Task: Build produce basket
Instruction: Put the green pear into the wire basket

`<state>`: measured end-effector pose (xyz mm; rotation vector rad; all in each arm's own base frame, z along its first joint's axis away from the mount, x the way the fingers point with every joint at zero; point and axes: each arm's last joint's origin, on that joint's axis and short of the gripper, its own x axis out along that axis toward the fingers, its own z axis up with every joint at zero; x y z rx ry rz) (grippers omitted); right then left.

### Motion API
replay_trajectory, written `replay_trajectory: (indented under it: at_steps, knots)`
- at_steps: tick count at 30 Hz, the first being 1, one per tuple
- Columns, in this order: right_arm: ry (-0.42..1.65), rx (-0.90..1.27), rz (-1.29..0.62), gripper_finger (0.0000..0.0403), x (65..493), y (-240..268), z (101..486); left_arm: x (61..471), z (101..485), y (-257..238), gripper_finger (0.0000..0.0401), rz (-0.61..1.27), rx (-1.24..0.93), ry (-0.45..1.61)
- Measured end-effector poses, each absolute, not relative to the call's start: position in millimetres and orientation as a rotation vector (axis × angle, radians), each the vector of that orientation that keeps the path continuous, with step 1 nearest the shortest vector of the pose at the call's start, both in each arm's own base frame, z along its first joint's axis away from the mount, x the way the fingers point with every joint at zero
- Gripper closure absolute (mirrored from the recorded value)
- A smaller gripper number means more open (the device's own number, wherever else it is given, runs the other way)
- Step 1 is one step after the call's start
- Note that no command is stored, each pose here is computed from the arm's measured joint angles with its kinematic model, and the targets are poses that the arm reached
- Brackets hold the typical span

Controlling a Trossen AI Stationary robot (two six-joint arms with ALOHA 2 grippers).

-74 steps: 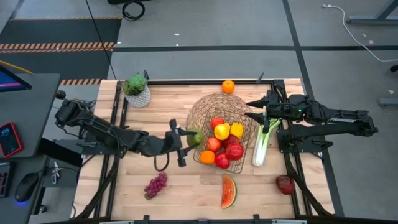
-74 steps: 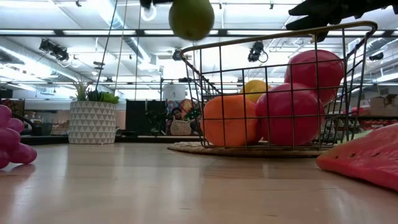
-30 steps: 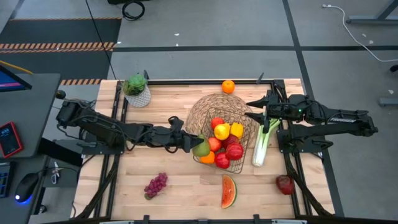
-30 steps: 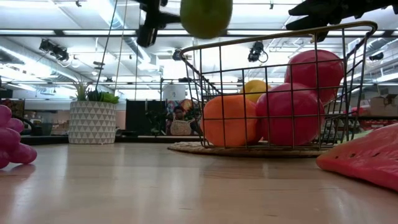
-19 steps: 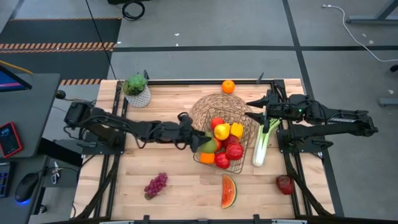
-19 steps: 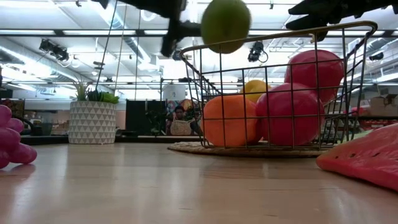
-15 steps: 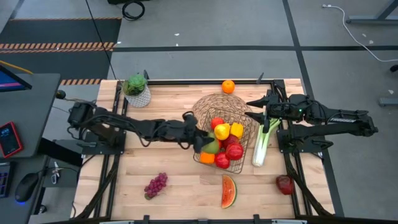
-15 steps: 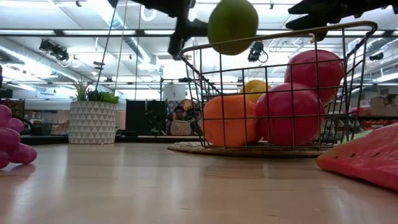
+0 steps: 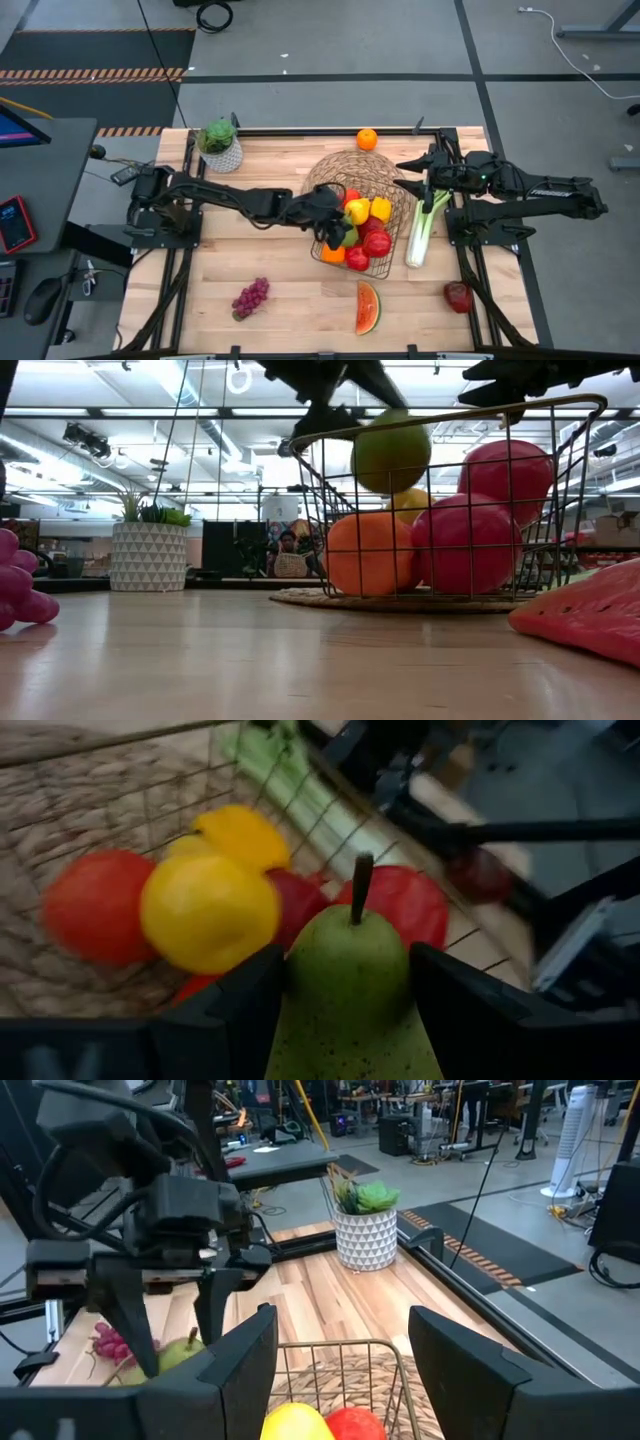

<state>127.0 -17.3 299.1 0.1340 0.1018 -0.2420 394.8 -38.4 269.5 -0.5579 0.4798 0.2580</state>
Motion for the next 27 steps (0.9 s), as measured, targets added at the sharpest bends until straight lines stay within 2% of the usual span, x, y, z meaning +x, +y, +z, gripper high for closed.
replay_trajectory:
  at_steps: [5, 12, 19, 27]
  knots:
    - [0.096, 0.134, -0.241, 0.0172, 127, -17, 300, 396, 268, -28, 0.0181, 0.269, -0.540, 0.547]
    - [0.092, 0.134, -0.241, 0.0172, 127, -17, 300, 401, 258, -30, 0.0182, 0.165, -0.567, 0.608]
    - [0.080, 0.134, -0.241, 0.0172, 127, -17, 301, 399, 248, -37, 0.0181, 0.068, -0.484, 0.709]
    - [0.075, 0.134, -0.240, 0.0172, 128, -17, 302, 402, 250, -40, 0.0181, -0.006, -0.319, 0.661]
